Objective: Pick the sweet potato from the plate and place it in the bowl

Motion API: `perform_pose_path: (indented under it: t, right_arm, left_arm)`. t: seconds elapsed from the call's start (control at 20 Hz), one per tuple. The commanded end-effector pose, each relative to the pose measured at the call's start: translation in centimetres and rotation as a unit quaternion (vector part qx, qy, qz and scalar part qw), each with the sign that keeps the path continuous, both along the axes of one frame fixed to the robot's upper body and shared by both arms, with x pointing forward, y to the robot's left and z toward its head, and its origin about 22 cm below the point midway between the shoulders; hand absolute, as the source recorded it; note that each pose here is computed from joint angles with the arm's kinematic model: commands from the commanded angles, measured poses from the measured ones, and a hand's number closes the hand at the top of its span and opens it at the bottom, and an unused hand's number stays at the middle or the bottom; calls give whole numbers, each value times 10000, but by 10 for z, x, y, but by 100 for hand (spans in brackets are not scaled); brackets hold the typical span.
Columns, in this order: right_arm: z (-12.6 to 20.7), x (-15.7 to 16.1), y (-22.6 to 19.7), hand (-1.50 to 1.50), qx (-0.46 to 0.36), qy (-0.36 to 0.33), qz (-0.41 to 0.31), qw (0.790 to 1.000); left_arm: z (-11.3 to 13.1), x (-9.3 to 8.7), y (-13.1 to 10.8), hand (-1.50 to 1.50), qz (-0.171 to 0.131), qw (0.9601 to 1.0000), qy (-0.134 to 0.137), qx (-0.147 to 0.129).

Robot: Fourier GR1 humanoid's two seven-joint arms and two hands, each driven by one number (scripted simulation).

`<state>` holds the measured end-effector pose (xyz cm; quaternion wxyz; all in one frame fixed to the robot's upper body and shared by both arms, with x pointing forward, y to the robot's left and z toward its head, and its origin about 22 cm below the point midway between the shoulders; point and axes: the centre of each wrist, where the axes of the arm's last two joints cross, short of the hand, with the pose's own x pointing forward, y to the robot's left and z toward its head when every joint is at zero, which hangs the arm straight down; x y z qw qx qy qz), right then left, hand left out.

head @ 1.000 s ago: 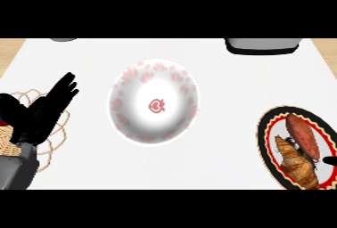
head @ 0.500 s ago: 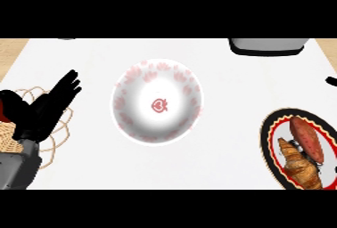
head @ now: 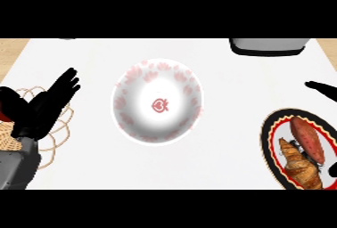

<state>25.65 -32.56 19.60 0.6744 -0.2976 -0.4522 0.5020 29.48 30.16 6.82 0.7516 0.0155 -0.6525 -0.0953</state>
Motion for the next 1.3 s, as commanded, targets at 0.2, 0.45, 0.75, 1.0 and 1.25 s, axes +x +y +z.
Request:
perform_pose_path:
  t: [0.2, 0.45, 0.75, 1.0, 1.25]
  right_arm:
    - [8, 5, 9, -150, -293, 385, -58, 9988]
    - [-8, 7, -3, -150, -557, 474, -244, 9970]
    - [-23, 22, -13, -150, -684, 644, -212, 9954]
    - [-37, 32, -12, -150, -657, 565, -267, 9959]
    - [-44, 34, -8, -150, -710, 666, -377, 9945]
  left_arm:
    - [-18, -21, -8, 0, -15, 10000, 28, -49]
    - [-13, -3, 6, 0, 13, 10000, 55, -9]
    - [-4, 5, -9, 0, -36, 10000, -32, -11]
    - [-10, -11, 2, 0, 37, 10000, -22, 36]
    - [-4, 3, -5, 0, -38, 10000, 26, 4]
